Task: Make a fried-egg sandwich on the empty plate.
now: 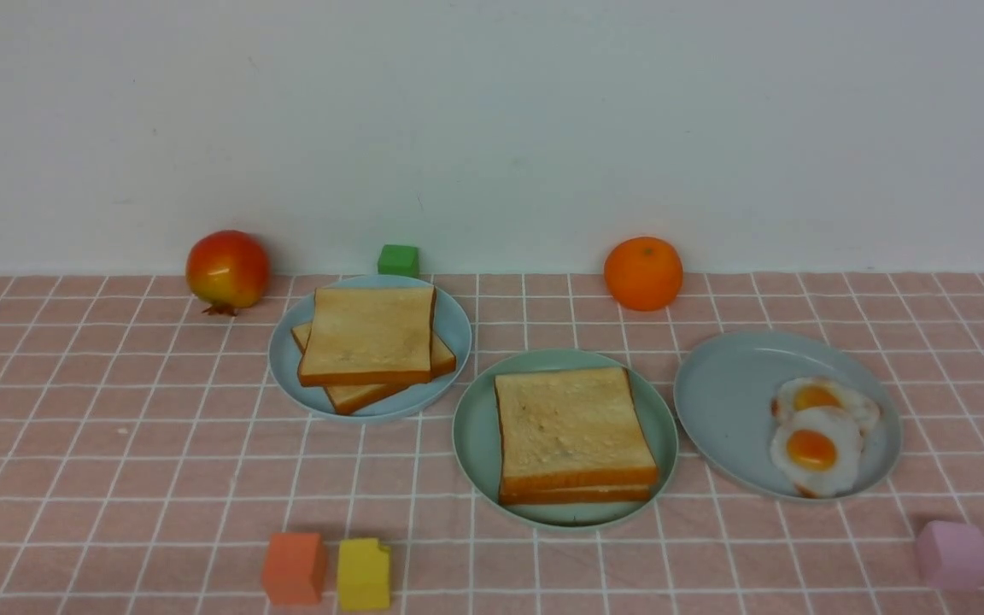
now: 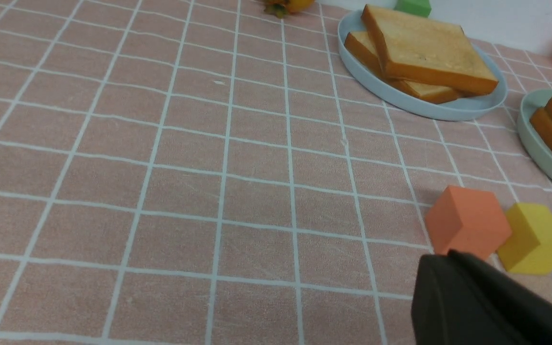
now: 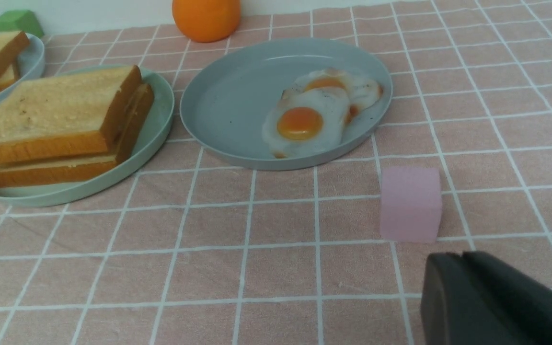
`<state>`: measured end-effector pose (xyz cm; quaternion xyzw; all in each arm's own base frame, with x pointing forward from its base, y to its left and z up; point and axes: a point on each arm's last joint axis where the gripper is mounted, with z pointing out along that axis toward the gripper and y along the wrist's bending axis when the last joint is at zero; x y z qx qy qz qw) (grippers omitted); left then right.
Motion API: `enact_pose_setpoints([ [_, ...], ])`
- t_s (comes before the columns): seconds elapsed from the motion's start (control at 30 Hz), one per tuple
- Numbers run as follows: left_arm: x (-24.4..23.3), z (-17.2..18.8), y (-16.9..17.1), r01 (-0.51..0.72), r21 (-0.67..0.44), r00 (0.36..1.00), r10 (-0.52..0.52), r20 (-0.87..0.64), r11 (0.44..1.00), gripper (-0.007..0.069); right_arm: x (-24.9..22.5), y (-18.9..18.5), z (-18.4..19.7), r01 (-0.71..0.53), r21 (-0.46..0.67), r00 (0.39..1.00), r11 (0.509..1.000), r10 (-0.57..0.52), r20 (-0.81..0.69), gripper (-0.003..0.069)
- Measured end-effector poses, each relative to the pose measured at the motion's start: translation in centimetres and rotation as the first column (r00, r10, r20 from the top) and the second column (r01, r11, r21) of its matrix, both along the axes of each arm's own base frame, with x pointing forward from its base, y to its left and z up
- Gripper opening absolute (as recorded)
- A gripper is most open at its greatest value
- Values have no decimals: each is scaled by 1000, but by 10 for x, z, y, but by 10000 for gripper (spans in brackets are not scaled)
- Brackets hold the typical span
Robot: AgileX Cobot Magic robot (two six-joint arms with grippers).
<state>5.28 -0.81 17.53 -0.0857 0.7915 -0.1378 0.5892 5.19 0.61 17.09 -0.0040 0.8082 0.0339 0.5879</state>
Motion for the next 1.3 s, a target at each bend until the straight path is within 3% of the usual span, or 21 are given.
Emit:
enact_pose_setpoints([
  [1.3,0,0,0,0,-2,1000,0,-1,1000,12,0,0,0,0,0,1000,1000,0,0,108],
])
